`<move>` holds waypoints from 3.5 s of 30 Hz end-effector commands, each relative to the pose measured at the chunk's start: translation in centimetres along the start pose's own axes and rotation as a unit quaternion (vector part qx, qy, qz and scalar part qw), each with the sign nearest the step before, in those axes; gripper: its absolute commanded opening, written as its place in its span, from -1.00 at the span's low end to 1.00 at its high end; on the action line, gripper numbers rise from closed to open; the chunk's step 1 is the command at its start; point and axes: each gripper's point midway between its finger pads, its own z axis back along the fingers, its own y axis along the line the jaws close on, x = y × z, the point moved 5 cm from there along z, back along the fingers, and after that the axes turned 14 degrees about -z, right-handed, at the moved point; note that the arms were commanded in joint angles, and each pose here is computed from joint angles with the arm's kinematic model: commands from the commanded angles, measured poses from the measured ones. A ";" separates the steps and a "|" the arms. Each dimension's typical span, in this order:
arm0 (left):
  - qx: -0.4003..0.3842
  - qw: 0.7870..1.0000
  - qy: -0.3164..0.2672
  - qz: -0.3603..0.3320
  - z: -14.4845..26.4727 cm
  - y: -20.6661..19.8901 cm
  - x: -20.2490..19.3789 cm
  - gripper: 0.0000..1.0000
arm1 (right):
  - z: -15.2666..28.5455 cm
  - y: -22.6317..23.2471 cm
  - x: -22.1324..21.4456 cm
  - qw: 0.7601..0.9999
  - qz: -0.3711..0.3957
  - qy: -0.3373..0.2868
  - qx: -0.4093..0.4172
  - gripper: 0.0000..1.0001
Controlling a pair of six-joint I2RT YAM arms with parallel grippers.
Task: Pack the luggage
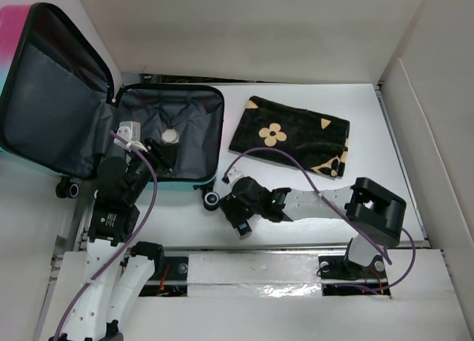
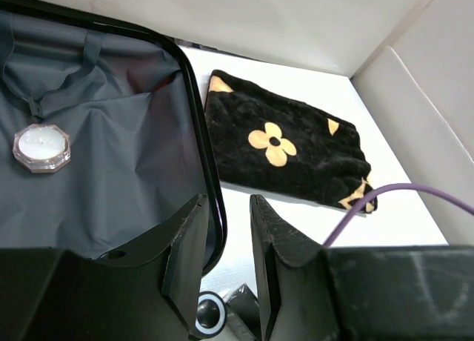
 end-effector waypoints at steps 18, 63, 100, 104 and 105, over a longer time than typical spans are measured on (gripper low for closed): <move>0.005 0.999 -0.039 -0.008 0.4 -0.2 2.1 -0.46 | 13.8 9.3 27.0 0.934 0.049 -0.338 0.104 0.62; -0.034 0.977 0.207 0.026 -21.7 -13.4 -14.8 0.18 | 9.2 -39.6 4.8 0.841 -0.466 -0.268 -0.051 -0.37; 0.165 0.941 0.273 0.117 -26.7 -10.2 -24.6 0.41 | 22.5 -29.6 6.5 0.848 -0.278 -0.425 -0.150 0.97; 0.175 0.935 0.291 0.104 -26.8 -10.2 -26.4 0.30 | 24.1 -28.4 7.7 0.850 -0.249 -0.440 -0.145 0.96; 0.178 0.934 0.291 0.106 -26.9 -10.1 -26.6 0.28 | 24.3 -28.2 7.9 0.851 -0.246 -0.442 -0.140 0.95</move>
